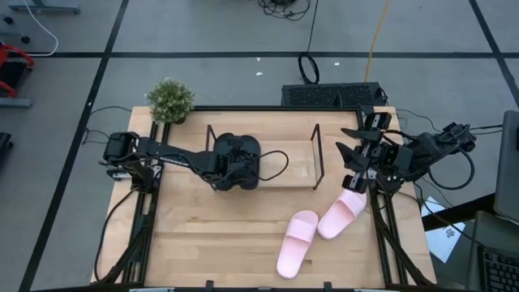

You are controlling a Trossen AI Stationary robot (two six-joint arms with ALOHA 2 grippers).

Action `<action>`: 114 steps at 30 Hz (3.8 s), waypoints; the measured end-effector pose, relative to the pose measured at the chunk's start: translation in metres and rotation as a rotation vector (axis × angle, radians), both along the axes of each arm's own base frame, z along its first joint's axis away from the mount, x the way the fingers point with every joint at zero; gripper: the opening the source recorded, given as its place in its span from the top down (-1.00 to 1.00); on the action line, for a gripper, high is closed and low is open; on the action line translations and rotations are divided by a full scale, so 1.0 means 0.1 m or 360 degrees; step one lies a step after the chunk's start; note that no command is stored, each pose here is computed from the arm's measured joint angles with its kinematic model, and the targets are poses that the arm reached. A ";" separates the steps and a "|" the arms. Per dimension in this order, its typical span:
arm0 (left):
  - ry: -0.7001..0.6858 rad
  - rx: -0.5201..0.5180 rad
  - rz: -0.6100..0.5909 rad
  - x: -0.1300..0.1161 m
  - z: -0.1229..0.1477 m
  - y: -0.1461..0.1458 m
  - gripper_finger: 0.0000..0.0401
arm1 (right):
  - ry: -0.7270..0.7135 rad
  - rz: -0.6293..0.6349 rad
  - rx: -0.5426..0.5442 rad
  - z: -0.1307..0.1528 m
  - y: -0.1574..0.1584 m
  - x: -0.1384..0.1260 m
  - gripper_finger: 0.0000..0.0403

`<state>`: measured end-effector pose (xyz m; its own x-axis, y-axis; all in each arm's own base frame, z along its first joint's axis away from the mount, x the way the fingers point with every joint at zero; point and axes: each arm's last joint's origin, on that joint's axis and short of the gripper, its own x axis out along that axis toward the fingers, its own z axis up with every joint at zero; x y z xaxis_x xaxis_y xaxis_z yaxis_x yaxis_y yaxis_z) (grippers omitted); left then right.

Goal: Pick and place slides into the shelf
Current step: Put the black slipper on the shelf, then put the left pink slipper on the shelf

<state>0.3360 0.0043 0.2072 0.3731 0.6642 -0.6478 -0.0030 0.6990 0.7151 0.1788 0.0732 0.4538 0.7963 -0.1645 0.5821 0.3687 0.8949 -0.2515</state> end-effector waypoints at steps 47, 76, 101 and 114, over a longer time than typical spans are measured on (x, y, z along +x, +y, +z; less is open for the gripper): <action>-0.0060 -0.0079 0.0100 -0.02 -0.01 0.00 0.52 | 0.0040 0.0008 -0.0011 -0.02 0.01 0.02 0.37; 0.0002 -0.0004 0.0052 -0.02 -0.01 0.01 0.41 | 0.0042 0.0009 -0.0012 -0.02 0.01 0.02 0.37; 0.0023 0.0152 -0.0019 -0.01 0.04 -0.15 0.41 | 0.0058 0.0009 -0.0020 -0.03 0.01 0.02 0.37; 0.0009 0.0218 -0.0003 -0.02 0.05 -0.20 0.41 | 0.0056 0.0031 0.0010 -0.03 0.01 0.02 0.37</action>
